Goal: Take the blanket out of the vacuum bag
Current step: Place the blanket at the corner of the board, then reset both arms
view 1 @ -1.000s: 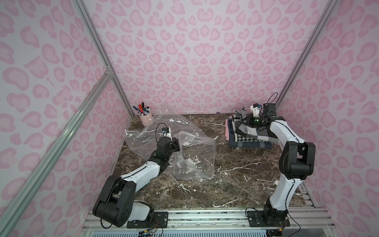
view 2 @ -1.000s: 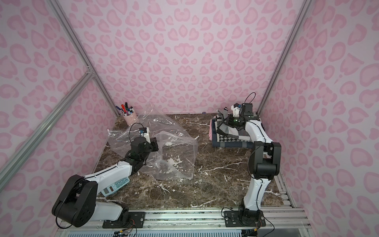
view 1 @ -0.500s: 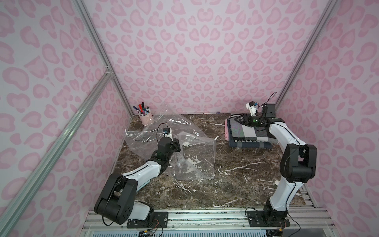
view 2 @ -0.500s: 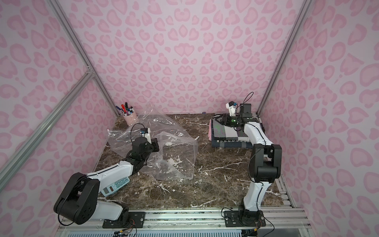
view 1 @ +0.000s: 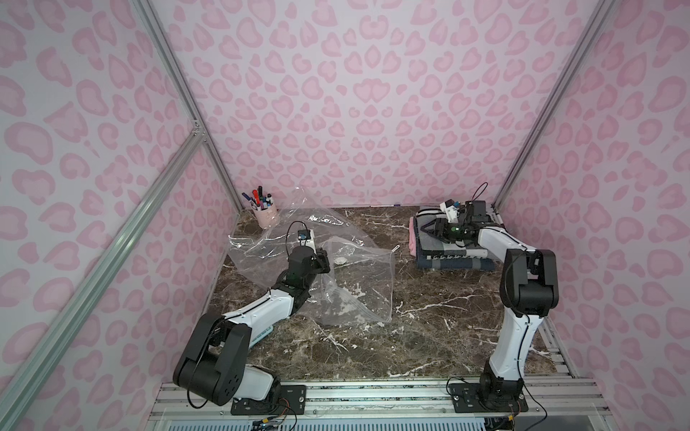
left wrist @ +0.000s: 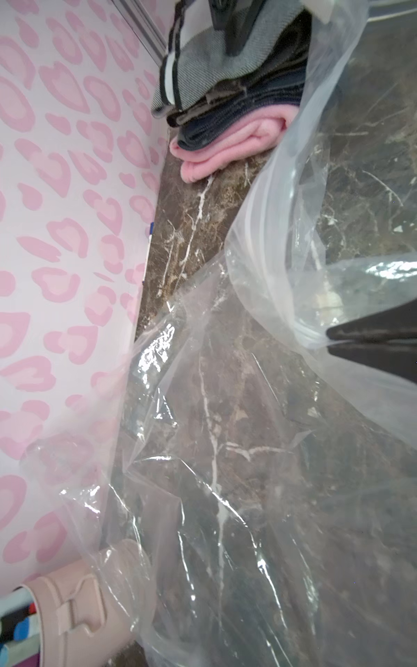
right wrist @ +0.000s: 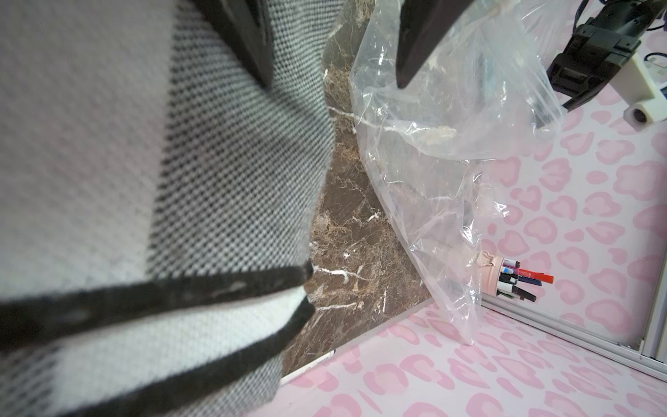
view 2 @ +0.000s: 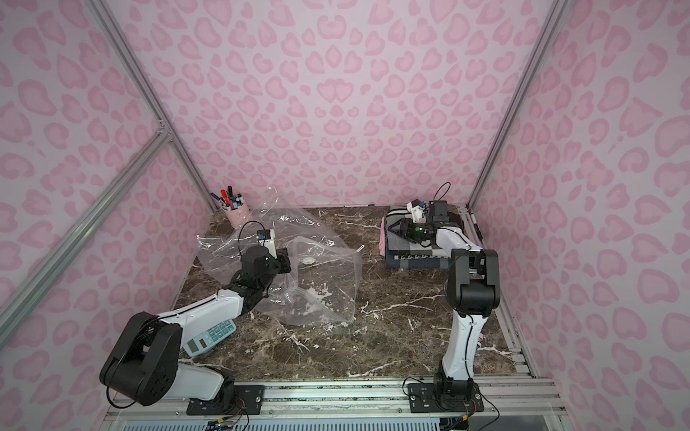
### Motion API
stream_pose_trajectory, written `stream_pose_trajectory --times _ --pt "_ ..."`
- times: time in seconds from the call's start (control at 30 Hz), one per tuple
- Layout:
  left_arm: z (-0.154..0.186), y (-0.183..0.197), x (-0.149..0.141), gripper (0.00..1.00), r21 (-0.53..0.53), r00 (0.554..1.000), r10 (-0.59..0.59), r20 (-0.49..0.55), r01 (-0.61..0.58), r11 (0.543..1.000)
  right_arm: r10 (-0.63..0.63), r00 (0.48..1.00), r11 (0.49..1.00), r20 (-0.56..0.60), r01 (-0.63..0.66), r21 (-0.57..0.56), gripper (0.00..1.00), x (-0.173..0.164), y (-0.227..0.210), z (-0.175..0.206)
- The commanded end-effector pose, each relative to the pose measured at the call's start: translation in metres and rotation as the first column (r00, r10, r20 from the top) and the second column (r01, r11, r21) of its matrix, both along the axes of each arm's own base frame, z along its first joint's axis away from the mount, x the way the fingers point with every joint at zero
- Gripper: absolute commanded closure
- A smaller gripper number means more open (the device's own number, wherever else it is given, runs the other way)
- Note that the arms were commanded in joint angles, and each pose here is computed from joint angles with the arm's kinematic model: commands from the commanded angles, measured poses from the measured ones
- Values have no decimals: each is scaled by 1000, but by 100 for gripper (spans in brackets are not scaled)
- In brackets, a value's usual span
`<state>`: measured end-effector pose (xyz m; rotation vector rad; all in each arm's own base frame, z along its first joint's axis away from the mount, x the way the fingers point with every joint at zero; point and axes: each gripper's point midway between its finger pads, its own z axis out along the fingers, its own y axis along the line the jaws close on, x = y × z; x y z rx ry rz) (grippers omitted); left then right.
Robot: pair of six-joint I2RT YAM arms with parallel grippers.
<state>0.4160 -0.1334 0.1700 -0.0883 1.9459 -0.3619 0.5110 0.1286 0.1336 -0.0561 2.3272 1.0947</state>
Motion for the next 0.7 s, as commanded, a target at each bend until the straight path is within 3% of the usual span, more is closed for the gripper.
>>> stream_pose_trajectory --times 0.0,0.17,0.3,0.43,0.5,0.53,0.63,0.67 --pt "16 -10 8 96 -12 999 -41 35 41 999 -13 997 1000 78 16 -27 44 3 -2 29" --pt "45 -38 8 96 -50 978 -164 128 172 984 -20 961 997 276 38 -60 44 -14 -4 124" --pt "57 -68 3 96 -39 929 -321 185 333 942 -92 912 985 400 142 -97 44 -40 -19 183" --pt "61 -98 5 96 -14 868 -458 193 469 883 -154 883 976 444 205 -69 43 -67 -35 203" --pt "60 -111 10 95 13 845 -506 173 512 859 -163 890 976 426 209 -62 43 -80 -39 193" --pt "61 -116 11 86 33 837 -522 166 524 851 -166 894 975 416 211 -64 43 -86 -41 189" --pt "83 -122 6 35 94 807 -556 198 549 831 -189 899 964 395 246 -98 43 -103 -51 178" --pt "98 -122 3 5 111 796 -563 221 553 825 -206 893 955 401 273 -117 42 -108 -57 176"
